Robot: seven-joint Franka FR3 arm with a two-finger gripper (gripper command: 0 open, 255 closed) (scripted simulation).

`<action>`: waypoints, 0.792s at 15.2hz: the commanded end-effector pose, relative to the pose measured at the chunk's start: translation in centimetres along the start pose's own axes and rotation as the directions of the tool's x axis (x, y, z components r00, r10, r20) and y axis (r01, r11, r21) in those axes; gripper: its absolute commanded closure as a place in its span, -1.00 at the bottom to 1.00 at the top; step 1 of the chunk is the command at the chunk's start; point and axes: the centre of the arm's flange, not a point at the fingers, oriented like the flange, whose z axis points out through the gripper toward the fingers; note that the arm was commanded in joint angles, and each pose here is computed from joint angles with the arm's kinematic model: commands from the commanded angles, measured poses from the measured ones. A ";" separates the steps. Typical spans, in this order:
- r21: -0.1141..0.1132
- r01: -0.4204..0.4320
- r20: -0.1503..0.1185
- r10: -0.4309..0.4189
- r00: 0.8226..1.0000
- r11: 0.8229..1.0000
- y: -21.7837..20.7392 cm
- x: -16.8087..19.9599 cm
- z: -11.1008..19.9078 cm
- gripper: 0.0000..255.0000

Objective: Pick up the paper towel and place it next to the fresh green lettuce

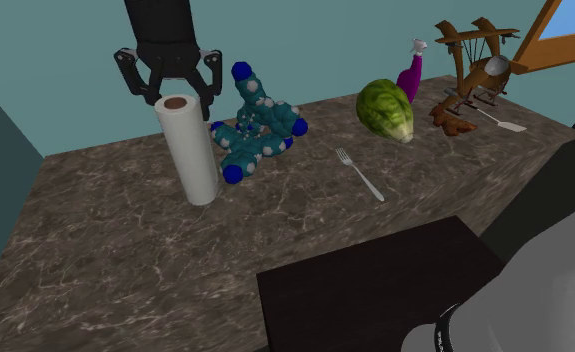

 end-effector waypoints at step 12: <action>0.000 0.000 0.000 0.000 1.000 1.000 -0.3 -0.3 -6.8 1.00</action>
